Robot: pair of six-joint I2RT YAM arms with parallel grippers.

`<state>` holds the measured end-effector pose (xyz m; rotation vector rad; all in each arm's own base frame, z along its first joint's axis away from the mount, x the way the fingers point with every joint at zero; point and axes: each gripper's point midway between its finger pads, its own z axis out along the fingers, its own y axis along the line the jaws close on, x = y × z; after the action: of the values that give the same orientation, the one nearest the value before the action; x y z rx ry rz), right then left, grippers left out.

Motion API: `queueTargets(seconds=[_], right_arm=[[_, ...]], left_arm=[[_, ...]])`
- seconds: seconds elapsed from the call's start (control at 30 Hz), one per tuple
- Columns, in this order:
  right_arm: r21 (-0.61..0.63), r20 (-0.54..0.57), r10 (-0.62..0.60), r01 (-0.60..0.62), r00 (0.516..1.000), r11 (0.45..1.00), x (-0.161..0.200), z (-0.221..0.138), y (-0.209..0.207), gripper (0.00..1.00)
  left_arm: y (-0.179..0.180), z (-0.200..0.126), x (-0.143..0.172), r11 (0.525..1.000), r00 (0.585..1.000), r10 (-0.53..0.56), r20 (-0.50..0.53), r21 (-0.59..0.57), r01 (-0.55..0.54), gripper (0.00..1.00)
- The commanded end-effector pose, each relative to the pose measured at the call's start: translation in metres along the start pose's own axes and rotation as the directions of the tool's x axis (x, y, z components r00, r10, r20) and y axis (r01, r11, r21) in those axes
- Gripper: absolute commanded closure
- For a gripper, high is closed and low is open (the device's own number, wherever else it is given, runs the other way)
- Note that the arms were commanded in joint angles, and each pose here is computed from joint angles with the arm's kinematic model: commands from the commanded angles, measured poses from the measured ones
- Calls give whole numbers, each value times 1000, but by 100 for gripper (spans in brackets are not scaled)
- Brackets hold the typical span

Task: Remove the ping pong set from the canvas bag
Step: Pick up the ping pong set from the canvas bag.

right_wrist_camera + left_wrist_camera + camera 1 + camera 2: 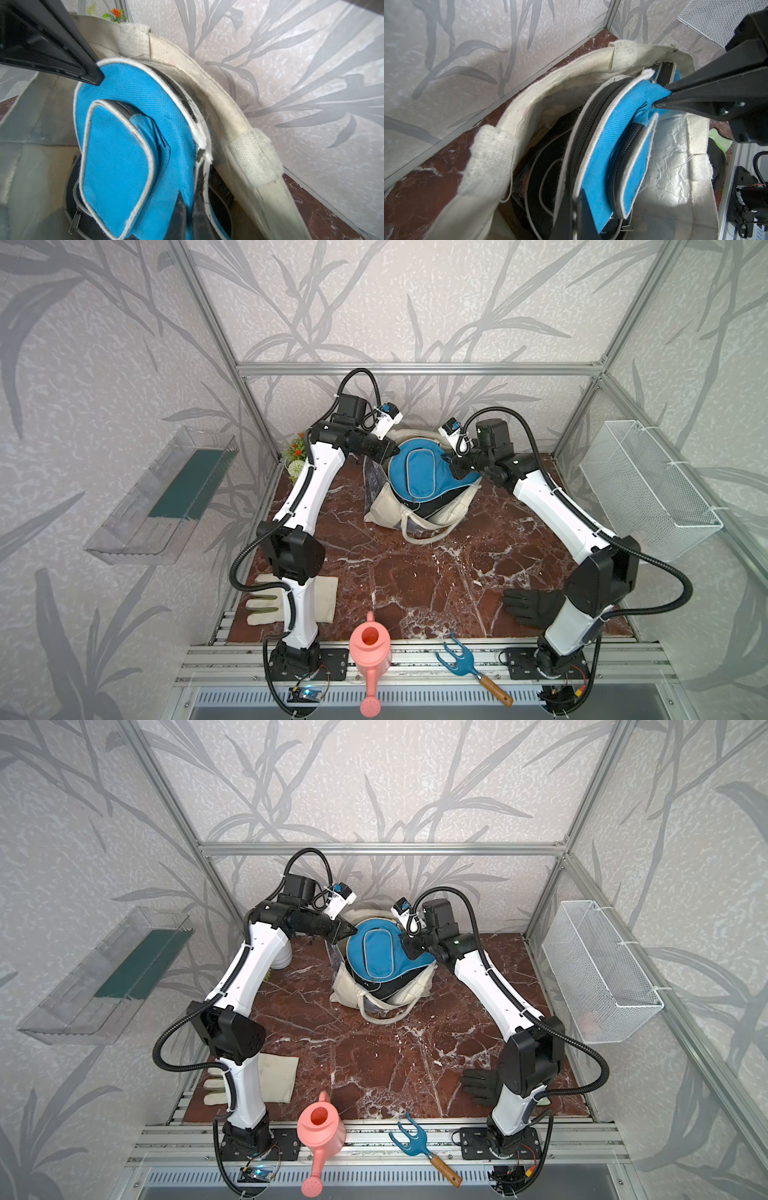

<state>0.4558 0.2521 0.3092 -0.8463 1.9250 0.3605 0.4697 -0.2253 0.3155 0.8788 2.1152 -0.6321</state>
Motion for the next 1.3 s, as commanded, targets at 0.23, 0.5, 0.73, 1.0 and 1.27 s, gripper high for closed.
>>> queueTargets(seconds=[0.23, 0.5, 0.73, 1.0, 1.27], right_arm=[[-238, 69, -57, 71, 996, 969, -35, -54, 19, 29], [-359, -40, -90, 70, 995, 931, -21, -46, 30, 28], [-390, -105, -117, 67, 988, 918, -12, -26, 25, 18], [-423, -119, -127, 65, 985, 904, -14, -14, 23, 13], [-440, -91, -113, 62, 989, 896, -16, -9, 17, 6]], left_arm=[[-29, -19, -22, 970, 961, 241, 134, -20, -240, 100], [-28, -21, -31, 949, 937, 315, 153, -43, -312, 100], [-27, -27, -34, 924, 911, 382, 154, -78, -374, 100], [-27, -29, -30, 910, 901, 414, 132, -65, -409, 100], [-29, -32, -27, 904, 892, 427, 147, -34, -427, 100]])
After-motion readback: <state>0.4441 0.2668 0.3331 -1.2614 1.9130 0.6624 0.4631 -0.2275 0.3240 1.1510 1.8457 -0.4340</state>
